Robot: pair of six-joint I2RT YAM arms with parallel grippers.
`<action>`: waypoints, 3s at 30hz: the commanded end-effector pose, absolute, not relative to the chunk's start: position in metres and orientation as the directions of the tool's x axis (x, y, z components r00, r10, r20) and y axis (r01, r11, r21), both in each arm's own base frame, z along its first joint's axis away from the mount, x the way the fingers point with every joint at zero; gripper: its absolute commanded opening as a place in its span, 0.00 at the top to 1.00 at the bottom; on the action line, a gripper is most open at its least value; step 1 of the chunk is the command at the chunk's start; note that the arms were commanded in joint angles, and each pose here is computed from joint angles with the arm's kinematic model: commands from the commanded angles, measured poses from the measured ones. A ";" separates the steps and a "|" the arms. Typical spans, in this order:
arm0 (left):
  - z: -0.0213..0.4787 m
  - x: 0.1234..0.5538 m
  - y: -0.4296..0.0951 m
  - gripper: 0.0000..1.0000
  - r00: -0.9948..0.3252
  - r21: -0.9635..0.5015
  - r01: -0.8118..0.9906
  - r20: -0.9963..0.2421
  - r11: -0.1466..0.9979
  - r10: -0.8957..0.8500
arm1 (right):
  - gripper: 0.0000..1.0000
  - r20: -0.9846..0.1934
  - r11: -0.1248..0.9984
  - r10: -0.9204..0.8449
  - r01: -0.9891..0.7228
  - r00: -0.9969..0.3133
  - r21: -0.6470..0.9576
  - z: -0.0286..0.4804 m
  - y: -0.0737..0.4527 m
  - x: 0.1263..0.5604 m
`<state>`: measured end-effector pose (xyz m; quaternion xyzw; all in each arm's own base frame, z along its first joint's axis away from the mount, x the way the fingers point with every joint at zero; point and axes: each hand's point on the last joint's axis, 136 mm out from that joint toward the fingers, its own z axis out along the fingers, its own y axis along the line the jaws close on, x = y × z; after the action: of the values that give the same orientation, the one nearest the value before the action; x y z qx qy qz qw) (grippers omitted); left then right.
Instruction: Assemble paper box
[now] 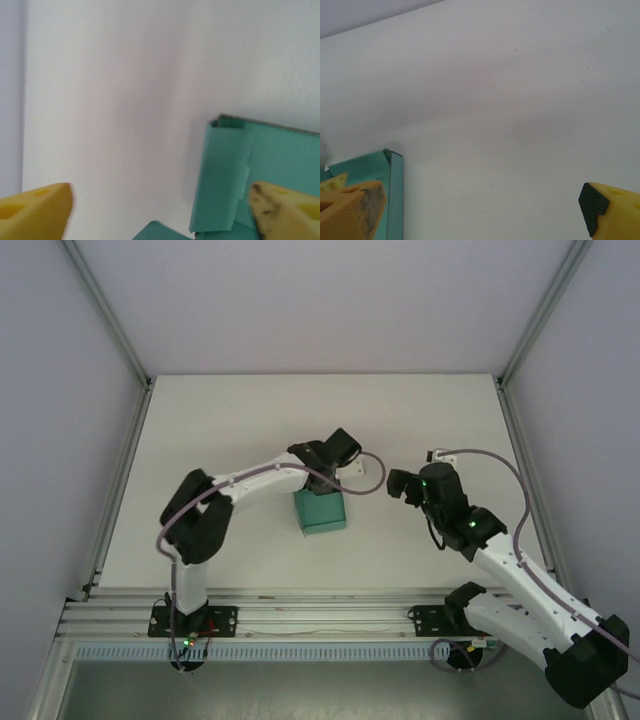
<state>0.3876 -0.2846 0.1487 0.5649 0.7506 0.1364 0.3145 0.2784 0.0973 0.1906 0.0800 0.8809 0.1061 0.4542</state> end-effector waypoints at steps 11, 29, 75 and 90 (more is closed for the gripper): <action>0.208 0.405 -0.270 0.00 -0.247 0.377 0.739 -0.619 0.558 0.746 | 0.00 -0.776 0.965 0.117 -0.112 -0.620 0.235 0.192 0.128 0.294; 0.242 0.373 -0.095 0.00 -0.442 0.015 -0.039 -0.897 0.999 -0.004 | 0.12 -0.518 0.255 -0.820 -0.965 -0.245 0.054 0.122 0.280 0.342; 0.136 0.330 -0.029 0.00 -0.619 -0.030 -0.290 -0.756 0.957 -0.211 | 1.00 -0.130 0.710 -0.679 -0.600 -0.723 -0.369 -0.007 0.250 0.396; 0.141 0.329 -0.030 0.00 -0.617 -0.036 -0.289 -0.757 0.957 -0.215 | 0.81 -0.168 0.817 -0.541 -0.467 -0.824 -0.339 -0.012 0.242 0.365</action>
<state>0.3334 -0.0368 0.1351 -0.1285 0.9014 0.0376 0.4118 0.3936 0.2656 0.0235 -0.2678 0.9336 -0.1321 0.1981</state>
